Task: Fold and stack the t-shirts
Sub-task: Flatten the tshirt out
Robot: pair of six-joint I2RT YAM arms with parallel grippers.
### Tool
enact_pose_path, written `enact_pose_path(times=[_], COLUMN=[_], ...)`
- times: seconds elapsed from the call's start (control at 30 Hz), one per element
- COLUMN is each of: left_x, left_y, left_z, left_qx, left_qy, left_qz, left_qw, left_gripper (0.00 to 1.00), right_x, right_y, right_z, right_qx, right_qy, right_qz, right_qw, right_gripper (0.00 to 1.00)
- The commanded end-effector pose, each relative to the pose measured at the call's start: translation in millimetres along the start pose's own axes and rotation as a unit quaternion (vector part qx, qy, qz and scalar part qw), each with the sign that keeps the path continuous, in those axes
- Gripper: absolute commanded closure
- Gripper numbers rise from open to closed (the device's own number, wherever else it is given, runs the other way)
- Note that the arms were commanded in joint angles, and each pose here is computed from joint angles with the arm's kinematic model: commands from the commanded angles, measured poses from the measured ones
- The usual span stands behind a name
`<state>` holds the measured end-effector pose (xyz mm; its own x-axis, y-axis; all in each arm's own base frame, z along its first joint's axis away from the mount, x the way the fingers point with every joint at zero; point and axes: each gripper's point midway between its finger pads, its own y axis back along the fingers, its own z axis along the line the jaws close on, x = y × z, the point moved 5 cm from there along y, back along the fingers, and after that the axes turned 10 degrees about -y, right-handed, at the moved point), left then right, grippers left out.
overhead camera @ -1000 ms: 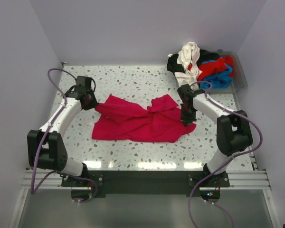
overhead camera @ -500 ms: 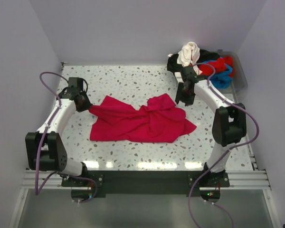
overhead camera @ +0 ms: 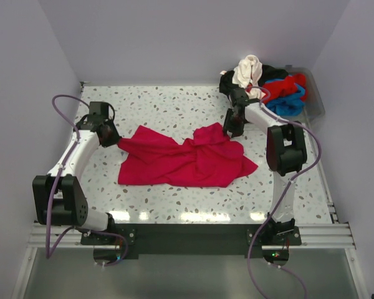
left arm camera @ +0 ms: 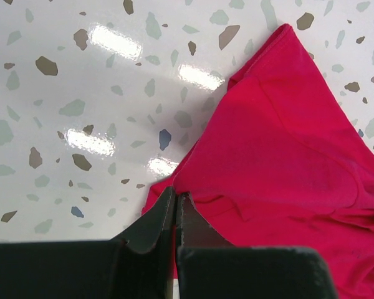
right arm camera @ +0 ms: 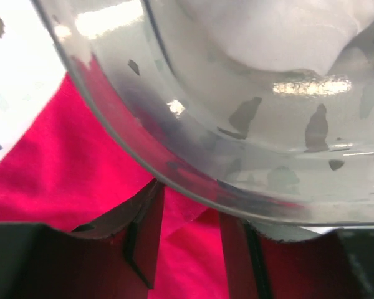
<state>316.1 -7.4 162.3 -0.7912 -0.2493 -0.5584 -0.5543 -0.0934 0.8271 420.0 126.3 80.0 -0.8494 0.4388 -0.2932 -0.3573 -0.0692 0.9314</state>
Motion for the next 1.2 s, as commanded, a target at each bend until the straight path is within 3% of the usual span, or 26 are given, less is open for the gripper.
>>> enact_pose_path(times=[0.0, 0.2, 0.53, 0.77, 0.83, 0.93, 1.17], left_x=[-1, -2, 0, 0, 0, 0, -39], left_y=[12, 12, 11, 12, 11, 11, 28], left_z=[3, 2, 3, 3, 4, 2, -3], left_qx=[0.003, 0.004, 0.005, 0.004, 0.003, 0.006, 0.012], left_qy=[0.004, 0.003, -0.001, -0.004, -0.004, -0.003, -0.012], left_qz=[-0.01, -0.009, -0.009, -0.011, -0.011, -0.013, -0.068], left_qw=[1.0, 1.0, 1.0, 1.0, 1.0, 1.0, 0.998], left_gripper=[1.0, 1.0, 1.0, 1.0, 1.0, 1.0, 1.0], right_x=[-15, 1, 12, 17, 21, 26, 3], right_y=[7, 3, 6, 6, 3, -1, 45], right_z=[16, 10, -4, -7, -10, -12, -1], right_qx=[-0.031, -0.024, -0.001, 0.005, 0.009, 0.006, -0.011], right_qy=[-0.004, -0.011, -0.012, -0.013, -0.012, -0.014, -0.002], right_qz=[-0.022, 0.011, 0.019, 0.026, 0.031, 0.043, -0.005], right_qw=[0.999, 1.0, 1.0, 1.0, 0.999, 0.999, 1.0], right_gripper=[0.58, 0.73, 0.65, 0.66, 0.73, 0.99, 1.0])
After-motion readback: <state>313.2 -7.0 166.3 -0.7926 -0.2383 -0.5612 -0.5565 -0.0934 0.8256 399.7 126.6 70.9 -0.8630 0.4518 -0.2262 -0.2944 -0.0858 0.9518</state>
